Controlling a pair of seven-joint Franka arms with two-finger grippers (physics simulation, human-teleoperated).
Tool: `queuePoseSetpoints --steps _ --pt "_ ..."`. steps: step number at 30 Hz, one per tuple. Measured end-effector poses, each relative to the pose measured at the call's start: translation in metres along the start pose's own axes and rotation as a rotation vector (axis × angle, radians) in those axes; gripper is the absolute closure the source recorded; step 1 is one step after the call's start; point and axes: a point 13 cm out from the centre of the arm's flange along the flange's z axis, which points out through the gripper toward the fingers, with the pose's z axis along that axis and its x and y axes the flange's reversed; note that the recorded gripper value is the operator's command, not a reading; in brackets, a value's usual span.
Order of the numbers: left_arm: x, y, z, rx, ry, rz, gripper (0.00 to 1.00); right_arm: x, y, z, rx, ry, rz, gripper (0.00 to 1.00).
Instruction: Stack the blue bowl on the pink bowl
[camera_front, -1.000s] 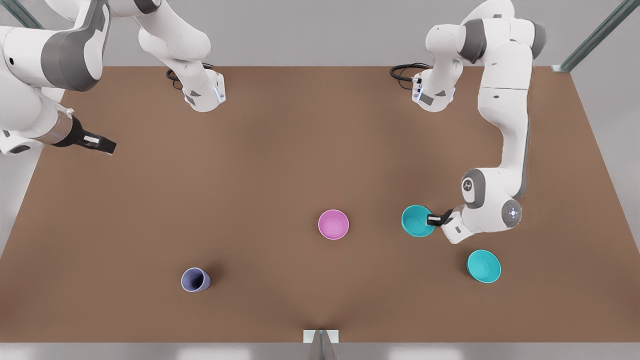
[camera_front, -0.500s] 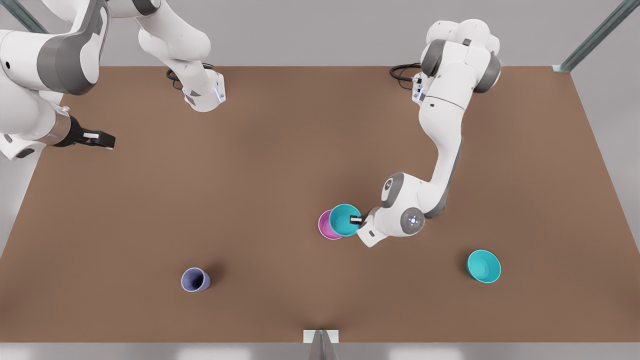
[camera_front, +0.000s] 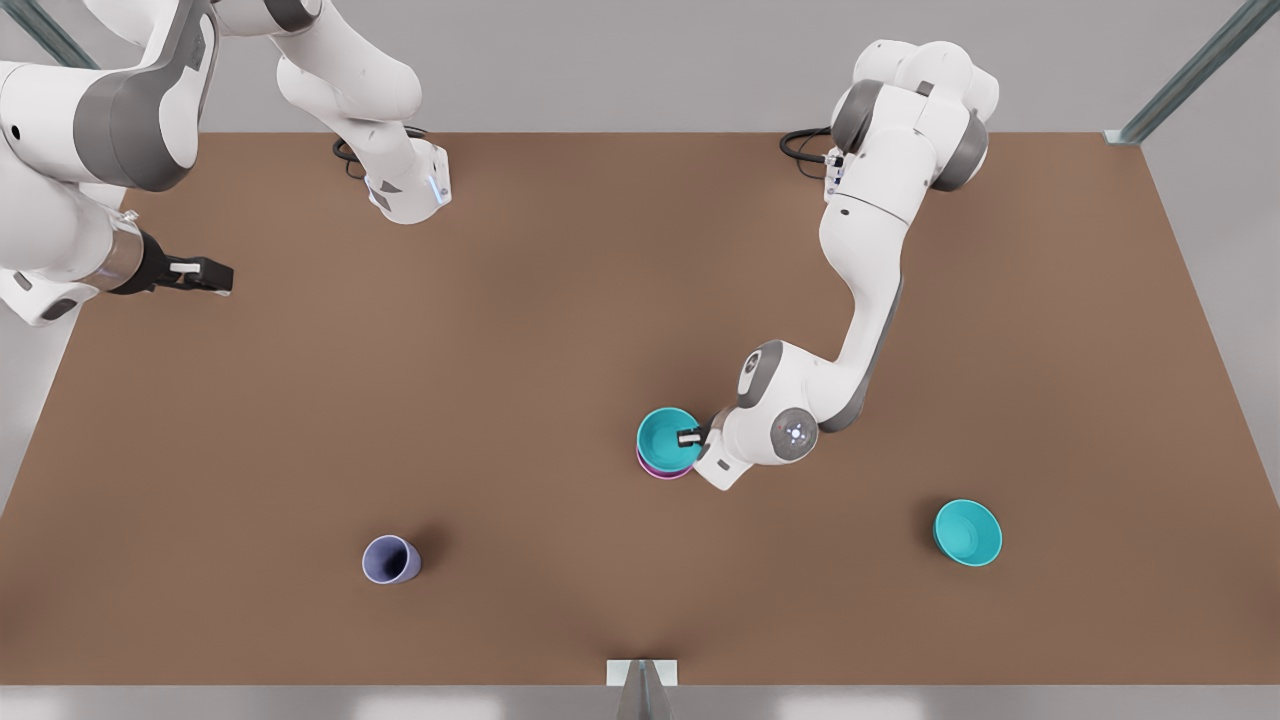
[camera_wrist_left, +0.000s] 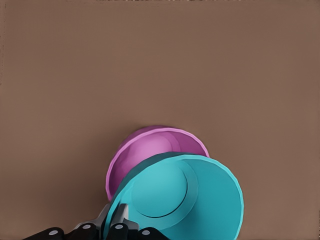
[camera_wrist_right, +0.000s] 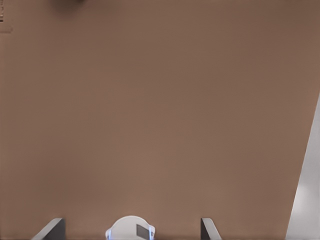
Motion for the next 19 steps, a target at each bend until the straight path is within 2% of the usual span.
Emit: queuePoseSetpoints --steps 1,2,3,6,7,8,10,11,13,15,19 --pt "-0.001 0.000 0.000 0.001 -0.003 -0.011 0.79 0.000 0.000 0.000 0.000 0.000 -0.003 0.00" --pt "-0.002 0.000 0.001 0.002 -0.004 -0.022 0.74 0.000 -0.001 0.000 -0.001 0.001 -0.004 0.00" --pt "-0.002 0.000 0.001 0.004 -0.006 -0.031 0.00 0.001 -0.002 0.000 -0.002 0.002 -0.004 0.00" --pt "-0.002 -0.007 -0.009 0.032 -0.012 -0.047 0.00 0.001 -0.003 0.001 -0.004 0.003 -0.009 0.00" --pt "-0.006 0.000 -0.034 0.028 -0.031 -0.051 0.00 0.001 -0.003 0.001 -0.006 0.004 -0.012 0.00" --pt "-0.022 0.028 -0.085 -0.003 -0.078 -0.068 0.00 0.001 -0.003 0.001 -0.007 0.004 -0.014 0.00" --pt "-0.051 0.138 -0.267 -0.083 -0.243 -0.155 0.00 0.001 -0.004 0.001 -0.009 0.005 -0.016 0.00" --pt "-0.042 0.171 -0.331 -0.128 -0.290 -0.156 0.00 0.001 -0.004 0.001 -0.010 0.005 -0.017 0.00" --pt "0.003 0.193 -0.410 -0.157 -0.306 -0.094 0.00 0.002 -0.004 0.001 -0.010 0.005 -0.020 0.00" --pt "0.050 0.193 -0.426 -0.189 -0.275 0.004 0.00 0.002 -0.003 0.000 -0.010 0.004 -0.024 0.00" --pt "0.072 0.209 -0.427 -0.272 -0.235 0.068 0.00 0.001 -0.004 0.000 -0.009 0.004 -0.027 0.00"
